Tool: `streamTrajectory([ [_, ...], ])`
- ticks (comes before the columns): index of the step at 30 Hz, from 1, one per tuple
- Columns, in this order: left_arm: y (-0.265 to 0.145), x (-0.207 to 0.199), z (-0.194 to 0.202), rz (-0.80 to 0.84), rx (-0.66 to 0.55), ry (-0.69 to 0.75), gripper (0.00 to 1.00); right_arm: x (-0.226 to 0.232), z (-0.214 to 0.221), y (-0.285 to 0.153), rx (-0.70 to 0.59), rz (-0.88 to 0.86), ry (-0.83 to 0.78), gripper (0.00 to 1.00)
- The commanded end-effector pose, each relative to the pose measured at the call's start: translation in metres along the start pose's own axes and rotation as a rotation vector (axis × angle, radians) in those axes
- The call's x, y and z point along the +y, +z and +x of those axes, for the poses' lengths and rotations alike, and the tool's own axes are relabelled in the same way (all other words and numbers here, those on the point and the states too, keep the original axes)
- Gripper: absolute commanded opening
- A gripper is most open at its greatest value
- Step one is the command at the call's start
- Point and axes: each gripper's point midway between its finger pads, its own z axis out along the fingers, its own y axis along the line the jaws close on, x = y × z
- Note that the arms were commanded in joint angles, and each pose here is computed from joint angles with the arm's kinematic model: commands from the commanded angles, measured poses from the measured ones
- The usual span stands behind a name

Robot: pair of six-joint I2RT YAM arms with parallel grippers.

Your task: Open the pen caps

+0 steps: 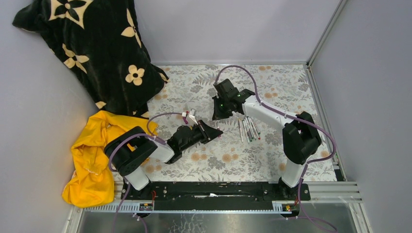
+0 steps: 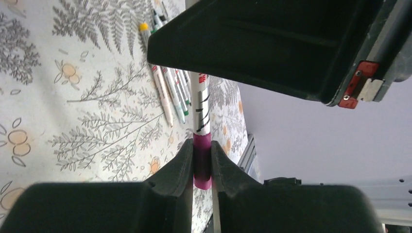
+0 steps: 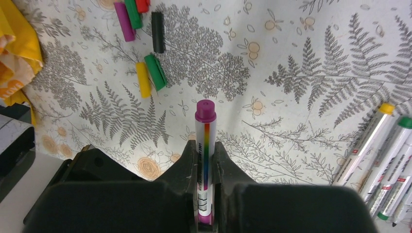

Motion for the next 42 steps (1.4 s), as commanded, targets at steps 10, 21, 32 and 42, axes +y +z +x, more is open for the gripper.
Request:
streamTrajectory([
  [10, -0.025, 0.038, 0.064, -0.142, 0.230, 0.022, 0.00, 0.007, -0.168, -0.072, -0.536, -0.045, 0.028, 0.00],
  [21, -0.019, 0.008, 0.089, -0.079, 0.283, 0.071, 0.00, 0.012, -0.184, -0.066, -0.550, -0.068, 0.018, 0.00],
  [32, -0.029, 0.027, 0.034, -0.297, 0.055, 0.091, 0.00, -0.016, -0.148, -0.057, -0.451, 0.036, -0.040, 0.00],
  [42, -0.075, 0.097, -0.069, -0.711, -0.233, -0.009, 0.08, -0.067, -0.053, -0.021, -0.250, 0.157, -0.034, 0.00],
])
